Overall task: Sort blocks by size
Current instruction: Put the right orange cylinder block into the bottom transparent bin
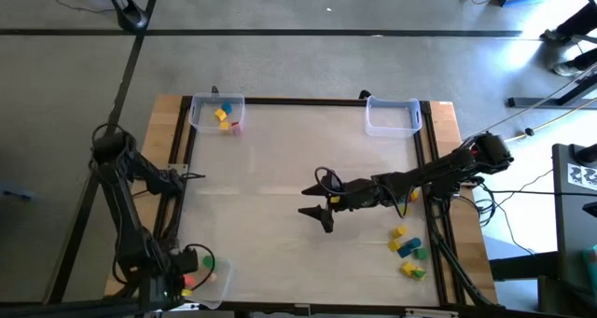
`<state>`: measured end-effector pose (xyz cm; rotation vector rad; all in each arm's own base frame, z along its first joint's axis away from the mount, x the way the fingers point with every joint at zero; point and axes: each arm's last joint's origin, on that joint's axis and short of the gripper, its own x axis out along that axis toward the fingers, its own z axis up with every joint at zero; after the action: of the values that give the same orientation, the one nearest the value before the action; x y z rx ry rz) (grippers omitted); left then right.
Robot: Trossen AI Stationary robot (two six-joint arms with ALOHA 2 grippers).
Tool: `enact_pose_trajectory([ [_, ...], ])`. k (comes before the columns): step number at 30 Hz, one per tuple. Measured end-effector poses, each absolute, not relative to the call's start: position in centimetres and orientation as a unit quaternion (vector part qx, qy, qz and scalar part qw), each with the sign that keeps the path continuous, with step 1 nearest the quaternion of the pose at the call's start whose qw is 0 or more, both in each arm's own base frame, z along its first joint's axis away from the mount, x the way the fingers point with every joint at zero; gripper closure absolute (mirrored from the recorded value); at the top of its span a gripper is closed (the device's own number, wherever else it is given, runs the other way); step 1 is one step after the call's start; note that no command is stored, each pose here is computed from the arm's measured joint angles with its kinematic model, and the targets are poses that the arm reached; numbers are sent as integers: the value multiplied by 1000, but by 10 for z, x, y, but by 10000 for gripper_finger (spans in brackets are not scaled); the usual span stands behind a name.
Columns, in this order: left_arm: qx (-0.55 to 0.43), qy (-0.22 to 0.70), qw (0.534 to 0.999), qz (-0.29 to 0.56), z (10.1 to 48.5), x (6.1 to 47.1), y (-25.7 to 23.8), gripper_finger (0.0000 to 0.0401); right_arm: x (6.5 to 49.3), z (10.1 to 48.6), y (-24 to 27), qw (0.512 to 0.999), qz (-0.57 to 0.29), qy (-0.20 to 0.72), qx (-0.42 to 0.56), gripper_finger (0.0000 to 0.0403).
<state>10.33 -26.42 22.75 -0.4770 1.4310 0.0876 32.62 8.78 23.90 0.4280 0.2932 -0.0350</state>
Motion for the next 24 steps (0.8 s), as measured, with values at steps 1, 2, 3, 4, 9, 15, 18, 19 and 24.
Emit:
enact_pose_trajectory([
  [1, -211, 652, 726, 44, 224, 104, -265, 285, 326, 239, 88, 966, -17, 145, 213, 100],
  [2, -206, 654, 726, 50, 221, 104, -266, 285, 326, 239, 88, 966, -18, 145, 213, 100],
  [3, -202, 656, 726, 55, 218, 105, -267, 285, 326, 239, 87, 966, -19, 145, 213, 100],
  [4, -197, 657, 725, 59, 215, 105, -268, 285, 326, 239, 87, 966, -19, 145, 213, 100],
  [9, -178, 662, 723, 78, 201, 107, -272, 285, 326, 238, 87, 966, -19, 148, 212, 100],
  [15, -158, 667, 724, 84, 190, 108, -275, 279, 326, 238, 87, 966, -19, 149, 211, 100],
  [18, -150, 668, 725, 78, 190, 108, -276, 262, 326, 238, 87, 966, -20, 150, 211, 100],
  [19, -148, 668, 725, 76, 190, 108, -276, 255, 326, 238, 87, 966, -20, 152, 210, 100],
  [24, -144, 673, 721, 76, 190, 108, -274, 217, 325, 235, 87, 966, -25, 162, 201, 100],
])
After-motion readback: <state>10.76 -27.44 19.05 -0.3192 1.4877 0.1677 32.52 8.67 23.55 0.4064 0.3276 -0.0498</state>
